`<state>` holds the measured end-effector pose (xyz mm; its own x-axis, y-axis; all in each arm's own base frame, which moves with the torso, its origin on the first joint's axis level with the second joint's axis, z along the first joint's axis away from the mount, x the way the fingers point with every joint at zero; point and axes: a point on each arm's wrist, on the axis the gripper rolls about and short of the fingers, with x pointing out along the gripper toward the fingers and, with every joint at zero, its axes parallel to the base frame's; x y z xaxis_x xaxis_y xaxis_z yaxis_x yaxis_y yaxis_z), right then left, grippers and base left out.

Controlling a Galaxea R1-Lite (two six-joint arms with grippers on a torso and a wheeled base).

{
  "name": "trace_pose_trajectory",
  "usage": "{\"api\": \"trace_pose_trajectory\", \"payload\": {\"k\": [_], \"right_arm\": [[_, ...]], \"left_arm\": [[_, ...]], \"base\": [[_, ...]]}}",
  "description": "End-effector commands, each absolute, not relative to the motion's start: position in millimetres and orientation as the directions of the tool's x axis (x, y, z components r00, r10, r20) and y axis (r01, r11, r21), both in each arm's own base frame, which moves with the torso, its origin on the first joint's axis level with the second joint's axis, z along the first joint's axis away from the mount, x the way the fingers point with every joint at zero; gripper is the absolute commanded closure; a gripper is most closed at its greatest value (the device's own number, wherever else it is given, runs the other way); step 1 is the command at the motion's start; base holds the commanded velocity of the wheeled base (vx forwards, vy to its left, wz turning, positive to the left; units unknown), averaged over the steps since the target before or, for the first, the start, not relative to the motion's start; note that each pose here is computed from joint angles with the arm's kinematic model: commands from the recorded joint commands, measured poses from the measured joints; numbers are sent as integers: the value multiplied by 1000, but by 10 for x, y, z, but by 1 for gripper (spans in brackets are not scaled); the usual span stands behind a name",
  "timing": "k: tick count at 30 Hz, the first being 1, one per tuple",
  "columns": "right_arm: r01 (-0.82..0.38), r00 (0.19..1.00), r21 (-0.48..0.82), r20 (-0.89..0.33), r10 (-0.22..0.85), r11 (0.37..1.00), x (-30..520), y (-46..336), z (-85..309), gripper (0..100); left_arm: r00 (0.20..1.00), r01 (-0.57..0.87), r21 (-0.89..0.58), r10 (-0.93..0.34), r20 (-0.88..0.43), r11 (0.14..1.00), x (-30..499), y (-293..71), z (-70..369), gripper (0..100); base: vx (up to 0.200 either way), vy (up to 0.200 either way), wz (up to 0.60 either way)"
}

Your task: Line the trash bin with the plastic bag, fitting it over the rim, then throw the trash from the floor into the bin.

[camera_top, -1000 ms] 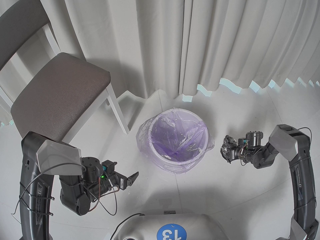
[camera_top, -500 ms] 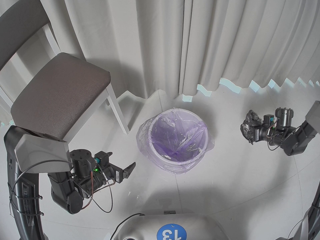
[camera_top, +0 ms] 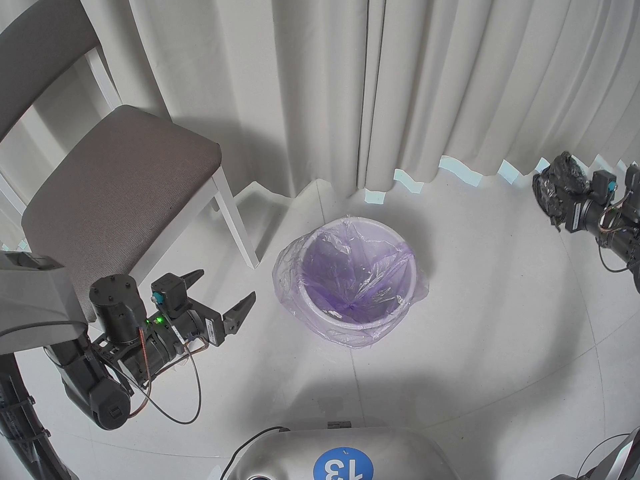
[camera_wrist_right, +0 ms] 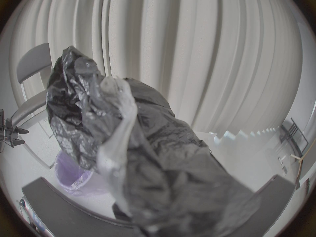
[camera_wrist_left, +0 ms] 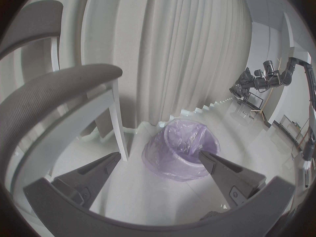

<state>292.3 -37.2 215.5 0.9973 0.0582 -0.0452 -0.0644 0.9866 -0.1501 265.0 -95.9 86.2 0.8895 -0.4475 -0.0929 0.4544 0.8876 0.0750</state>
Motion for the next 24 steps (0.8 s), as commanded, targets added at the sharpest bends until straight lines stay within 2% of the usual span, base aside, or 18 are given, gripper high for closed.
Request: {"api": "trace_pose_trajectory", "payload": {"k": [1,3,9,17,18,24], "right_arm": [[-92,989,-201,92,112,975,2742,-200,2555,100],[-106,986,-209,105,130,972,2738,-149,2597,100],[-257,945,-228,143,293,939,2621,352,2824,100],[-320,915,-212,185,360,923,2551,949,2954,100],[-355,902,-221,172,395,908,2576,1119,2922,100],[-398,884,-225,166,437,889,2762,1515,2880,100]], "left_arm": [[893,448,88,-450,-5,890,2569,-932,1086,0],[893,448,91,-450,2,890,2563,-930,1103,0],[893,440,131,-448,41,889,2512,-908,1213,0],[890,425,147,-442,115,893,2372,-847,1421,0],[889,411,164,-434,147,897,2312,-806,1505,0],[874,387,206,-429,229,899,2123,-743,1709,0]], "base": [[0,0,0],[0,0,0],[0,0,0],[0,0,0],[0,0,0],[0,0,0]]}}
